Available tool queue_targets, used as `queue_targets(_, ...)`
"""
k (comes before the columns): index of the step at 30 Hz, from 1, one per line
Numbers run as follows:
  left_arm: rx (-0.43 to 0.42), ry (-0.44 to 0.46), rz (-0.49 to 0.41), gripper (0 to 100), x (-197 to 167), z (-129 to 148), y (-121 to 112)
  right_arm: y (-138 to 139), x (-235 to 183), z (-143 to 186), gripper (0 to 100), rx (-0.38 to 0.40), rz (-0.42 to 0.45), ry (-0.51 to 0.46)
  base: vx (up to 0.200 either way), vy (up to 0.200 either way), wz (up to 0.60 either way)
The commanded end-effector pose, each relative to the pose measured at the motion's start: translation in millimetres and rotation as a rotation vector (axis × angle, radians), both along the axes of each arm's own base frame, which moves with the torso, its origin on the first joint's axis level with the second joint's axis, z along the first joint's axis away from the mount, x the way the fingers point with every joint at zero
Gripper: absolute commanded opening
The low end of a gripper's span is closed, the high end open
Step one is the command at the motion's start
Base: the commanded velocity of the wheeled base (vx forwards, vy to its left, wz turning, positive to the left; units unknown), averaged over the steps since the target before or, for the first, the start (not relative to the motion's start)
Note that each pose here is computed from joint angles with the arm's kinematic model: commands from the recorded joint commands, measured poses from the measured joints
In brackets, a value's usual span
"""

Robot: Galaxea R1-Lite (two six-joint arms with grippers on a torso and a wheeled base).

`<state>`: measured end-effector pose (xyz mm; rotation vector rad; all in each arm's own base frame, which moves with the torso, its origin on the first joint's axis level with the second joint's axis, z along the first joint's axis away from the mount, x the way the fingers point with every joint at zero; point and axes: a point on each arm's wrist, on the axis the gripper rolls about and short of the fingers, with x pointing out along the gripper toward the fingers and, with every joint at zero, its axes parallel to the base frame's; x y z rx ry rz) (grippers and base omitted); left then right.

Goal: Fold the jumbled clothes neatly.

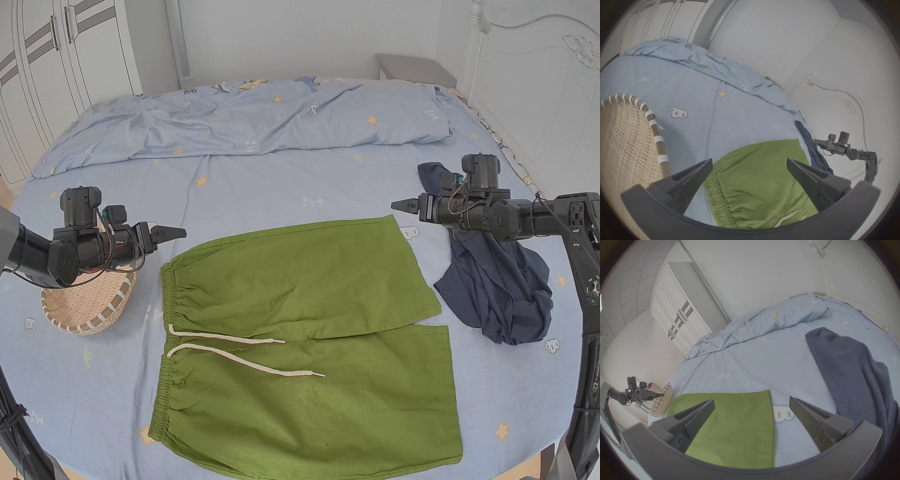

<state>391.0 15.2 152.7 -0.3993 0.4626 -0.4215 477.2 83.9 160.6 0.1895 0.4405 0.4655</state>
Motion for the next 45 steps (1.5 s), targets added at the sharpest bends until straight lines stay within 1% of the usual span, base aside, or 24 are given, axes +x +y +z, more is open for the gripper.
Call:
queue_targets(1, -0.022, -0.072, -0.038, 100, -53.6, 46.6, -19.3, -7.0, -54.9, 53.2, 100, 0.074, -0.032, 0.004, 0.000, 0.000, 0.00)
queue_targets(2, -0.043, -0.052, -0.032, 100, -71.3, 46.8, -20.2, -10.2, -73.9, 57.2, 100, 0.107, -0.049, 0.038, 0.000, 0.000, 0.00)
queue_targets(4, -0.060, -0.023, -0.016, 100, -89.0, 42.9, -17.4, -14.8, -99.0, 58.6, 100, 0.141, -0.068, 0.088, 0.000, 0.000, 0.00)
queue_targets(5, -0.061, -0.021, -0.014, 100, -90.9, 42.9, -17.0, -15.3, -101.5, 59.5, 100, 0.143, -0.070, 0.089, 0.000, 0.000, 0.00)
queue_targets(6, -0.077, 0.042, 0.001, 100, -110.5, 29.7, -15.5, -20.8, -130.3, 50.7, 100, 0.154, -0.078, 0.157, 0.000, 0.000, 0.00)
queue_targets(7, -0.078, 0.046, 0.003, 100, -112.2, 29.0, -15.1, -21.1, -132.1, 49.4, 100, 0.154, -0.079, 0.163, 0.000, 0.000, 0.00)
queue_targets(8, -0.094, 0.100, 0.021, 100, -129.7, 16.9, -11.6, -27.8, -152.1, 41.2, 100, 0.149, -0.088, 0.204, 0.000, 0.000, 0.00)
queue_targets(9, -0.094, 0.100, 0.021, 100, -129.7, 16.9, -11.6, -27.8, -152.1, 41.2, 100, 0.149, -0.088, 0.204, 0.000, 0.000, 0.00)
queue_targets(11, -0.115, 0.196, 0.036, 100, -165.3, -7.4, -10.8, -34.8, -189.7, 16.0, 100, 0.141, -0.088, 0.300, 0.000, 0.000, 0.00)
queue_targets(13, -0.122, 0.247, 0.041, 100, -185.3, -20.1, -12.3, -37.7, -208.8, 0.3, 100, 0.141, -0.085, 0.344, 0.000, 0.000, 0.00)
queue_targets(16, -0.129, 0.302, 0.042, 100, -203.6, -33.5, -14.2, -40.1, -225.7, -14.2, 100, 0.148, -0.094, 0.370, 0.000, 0.000, 0.00)
queue_targets(18, -0.143, 0.384, 0.043, 100, -224.4, -51.1, -17.0, -41.9, -244.2, -29.5, 100, 0.186, -0.113, 0.394, 0.000, 0.000, 0.00)
queue_targets(20, -0.161, 0.429, 0.039, 100, -234.5, -59.2, -18.6, -42.7, -250.1, -36.5, 100, 0.194, -0.117, 0.391, 0.000, 0.000, 0.00)
queue_targets(21, -0.185, 0.465, 0.016, 100, -245.1, -66.2, -20.0, -43.7, -254.3, -40.7, 100, 0.203, -0.118, 0.373, 0.000, 0.000, 0.00)
queue_targets(25, -0.249, 0.517, -0.058, 100, -257.1, -74.1, -20.9, -43.6, -256.7, -45.5, 100, 0.212, -0.109, 0.333, 0.000, 0.000, 0.00)
queue_targets(28, -0.266, 0.542, -0.094, 100, -261.8, -78.9, -22.4, -41.3, -256.7, -47.1, 100, 0.203, -0.100, 0.332, 0.000, 0.000, 0.00)
queue_targets(30, -0.249, 0.590, -0.116, 100, -262.8, -88.5, -24.4, -42.6, -256.2, -47.3, 100, 0.204, -0.104, 0.331, 0.000, 0.000, 0.00)
queue_targets(31, -0.216, 0.613, -0.143, 100, -261.7, -95.2, -25.7, -44.6, -255.7, -46.5, 100, 0.210, -0.113, 0.328, 0.000, 0.000, 0.00)
queue_targets(33, -0.179, 0.620, -0.164, 100, -261.2, -101.0, -24.8, -46.1, -254.0, -44.8, 100, 0.215, -0.121, 0.321, 0.000, 0.000, 0.00)
queue_targets(34, -0.134, 0.620, -0.190, 100, -259.9, -106.7, -23.8, -50.8, -253.2, -43.1, 100, 0.221, -0.138, 0.312, 0.000, 0.000, 0.00)
queue_targets(36, -0.134, 0.620, -0.190, 100, -259.9, -106.7, -23.8, -50.8, -253.2, -43.1, 100, 0.221, -0.138, 0.312, 0.000, 0.000, 0.00)
queue_targets(37, -0.095, 0.633, -0.165, 100, -257.4, -114.6, -16.8, -52.9, -253.4, -42.0, 100, 0.223, -0.147, 0.306, 0.000, 0.000, 0.00)
queue_targets(42, -0.093, 0.628, -0.137, 100, -253.2, -116.7, -10.2, -51.9, -253.8, -43.4, 100, 0.222, -0.143, 0.313, 0.000, 0.000, 0.00)
queue_targets(45, -0.098, 0.644, -0.144, 100, -255.2, -119.5, -10.2, -53.9, -252.3, -44.8, 100, 0.222, -0.153, 0.318, 0.000, 0.000, 0.00)
